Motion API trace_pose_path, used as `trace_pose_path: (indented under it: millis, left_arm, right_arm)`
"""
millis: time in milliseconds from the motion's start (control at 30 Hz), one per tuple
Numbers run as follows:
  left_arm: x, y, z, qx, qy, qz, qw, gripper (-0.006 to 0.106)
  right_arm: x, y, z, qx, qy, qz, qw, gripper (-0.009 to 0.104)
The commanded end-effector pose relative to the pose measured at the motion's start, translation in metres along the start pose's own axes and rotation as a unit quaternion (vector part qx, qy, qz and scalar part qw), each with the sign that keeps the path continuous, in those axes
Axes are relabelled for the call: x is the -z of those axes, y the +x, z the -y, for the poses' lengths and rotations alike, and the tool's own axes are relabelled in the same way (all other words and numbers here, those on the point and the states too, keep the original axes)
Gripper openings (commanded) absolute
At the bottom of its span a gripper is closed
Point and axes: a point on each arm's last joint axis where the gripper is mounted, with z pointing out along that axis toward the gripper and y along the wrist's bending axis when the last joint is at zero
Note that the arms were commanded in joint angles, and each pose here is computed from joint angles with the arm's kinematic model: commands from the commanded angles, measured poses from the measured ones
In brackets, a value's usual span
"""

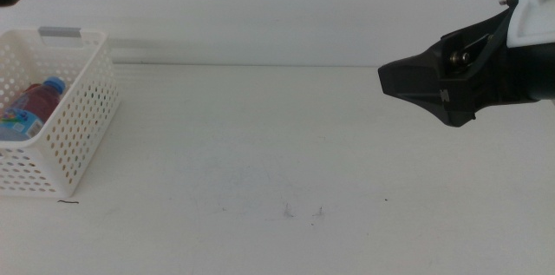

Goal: Use arms to grab the bottles and put them into the dustbin to the left of the table.

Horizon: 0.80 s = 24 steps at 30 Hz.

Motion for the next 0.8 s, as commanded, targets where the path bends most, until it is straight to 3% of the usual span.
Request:
trace_pose_path:
  millis: [0,67,167,367,533,767]
  left_arm:
    - [0.018,0.005,0.014,-0.001,0.022,-0.002,1.000,0.094]
    - [0.033,0.013,0.023,0.016,0.030,-0.024,0.999,0.094]
    - [0.053,0.029,0.031,0.019,0.008,-0.029,0.999,0.094]
    - [0.083,0.077,0.046,0.060,0.013,0.057,0.996,0.094]
    - [0.084,0.103,0.048,0.040,0.012,0.135,0.990,0.094]
    - [0.076,0.112,0.046,0.041,0.002,0.152,0.988,0.094]
  right_arm:
    - [0.002,-0.003,0.000,0.005,0.001,0.009,1.000,0.093]
    - [0.002,-0.003,0.000,0.005,0.001,0.009,1.000,0.093]
    - [0.002,-0.003,0.000,0.005,0.001,0.009,1.000,0.093]
    - [0.002,-0.003,0.000,0.005,0.001,0.009,1.000,0.093]
    - [0.002,-0.003,0.000,0.005,0.001,0.009,1.000,0.093]
    - [0.002,-0.003,0.000,0.005,0.001,0.009,1.000,0.093]
